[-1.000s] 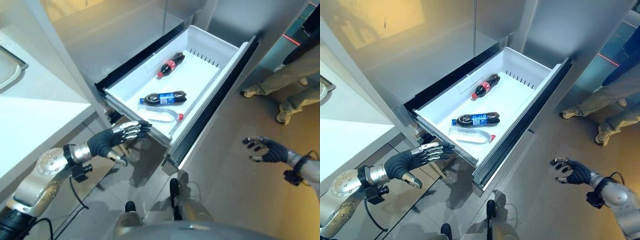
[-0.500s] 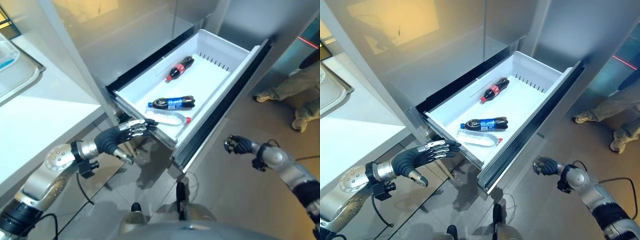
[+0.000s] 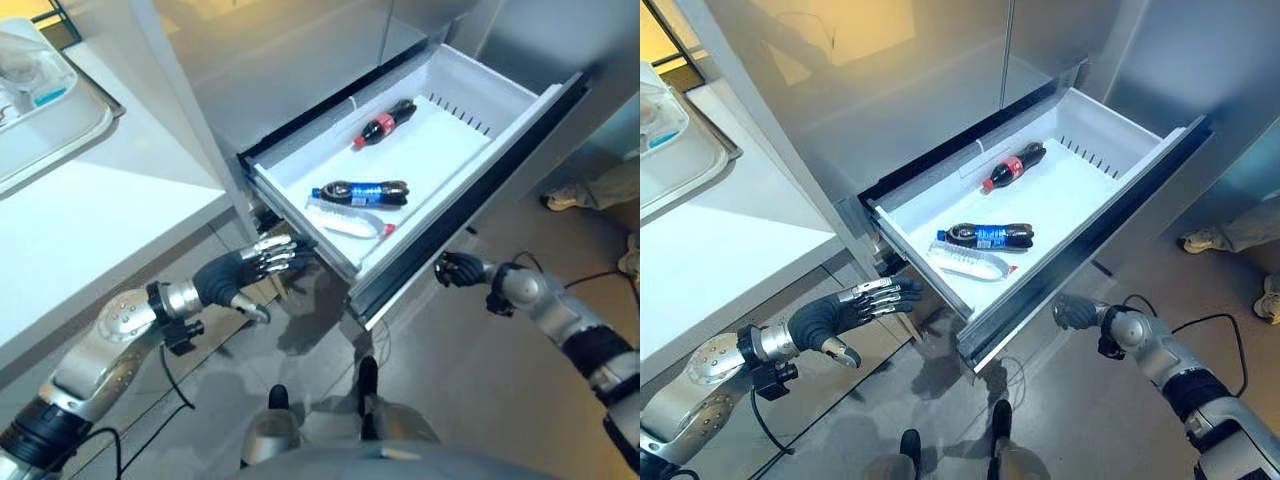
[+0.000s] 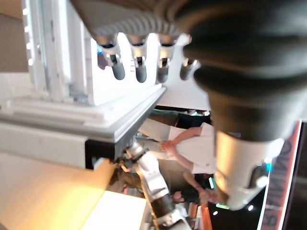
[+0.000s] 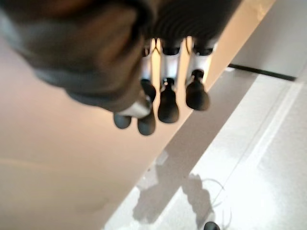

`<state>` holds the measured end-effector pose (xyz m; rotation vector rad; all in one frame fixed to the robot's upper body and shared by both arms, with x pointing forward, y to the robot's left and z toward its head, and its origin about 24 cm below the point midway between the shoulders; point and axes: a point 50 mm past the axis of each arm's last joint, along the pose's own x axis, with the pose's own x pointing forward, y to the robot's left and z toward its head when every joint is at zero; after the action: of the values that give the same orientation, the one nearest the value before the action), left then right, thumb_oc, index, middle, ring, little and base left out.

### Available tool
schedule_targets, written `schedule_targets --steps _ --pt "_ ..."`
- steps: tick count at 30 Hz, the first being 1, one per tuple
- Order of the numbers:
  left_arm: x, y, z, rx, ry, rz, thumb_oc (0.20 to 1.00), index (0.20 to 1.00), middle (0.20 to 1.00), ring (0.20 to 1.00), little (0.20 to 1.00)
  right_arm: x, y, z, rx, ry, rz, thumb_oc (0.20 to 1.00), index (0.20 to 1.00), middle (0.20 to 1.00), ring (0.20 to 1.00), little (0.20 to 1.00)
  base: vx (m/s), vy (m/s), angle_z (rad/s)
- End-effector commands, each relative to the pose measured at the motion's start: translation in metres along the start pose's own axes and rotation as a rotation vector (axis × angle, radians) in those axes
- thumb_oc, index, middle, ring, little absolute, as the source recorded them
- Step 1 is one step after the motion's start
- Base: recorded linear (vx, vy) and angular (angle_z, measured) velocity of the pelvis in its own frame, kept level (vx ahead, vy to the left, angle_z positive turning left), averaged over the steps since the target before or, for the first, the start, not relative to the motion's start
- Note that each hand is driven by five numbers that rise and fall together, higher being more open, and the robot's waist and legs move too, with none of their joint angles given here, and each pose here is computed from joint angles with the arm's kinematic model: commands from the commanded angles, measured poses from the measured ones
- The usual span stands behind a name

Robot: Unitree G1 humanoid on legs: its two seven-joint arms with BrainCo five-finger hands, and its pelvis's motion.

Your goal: Take the drinks into the refrigerator

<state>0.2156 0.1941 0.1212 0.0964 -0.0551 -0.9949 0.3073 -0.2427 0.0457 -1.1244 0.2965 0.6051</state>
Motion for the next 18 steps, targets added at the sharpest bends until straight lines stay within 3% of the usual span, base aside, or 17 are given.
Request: schedule_targets --steps 1,18 --pt "0.007 -0.004 0.014 0.010 -0.113 -0.011 1.000 1.000 1.000 1.000 1.000 0.017 -0.051 0.059 -0.138 -0.177 -0.122 0.200 0.200 0.200 0.200 0.200 0.02 0.004 0.08" --pt "0.009 -0.005 0.015 -0.012 -0.140 0.000 1.000 1.000 1.000 1.000 1.000 0.023 -0.121 0.105 -0.263 -0.194 -0.273 0.200 0.200 0.200 0.200 0.200 0.00 -0.010 0.14"
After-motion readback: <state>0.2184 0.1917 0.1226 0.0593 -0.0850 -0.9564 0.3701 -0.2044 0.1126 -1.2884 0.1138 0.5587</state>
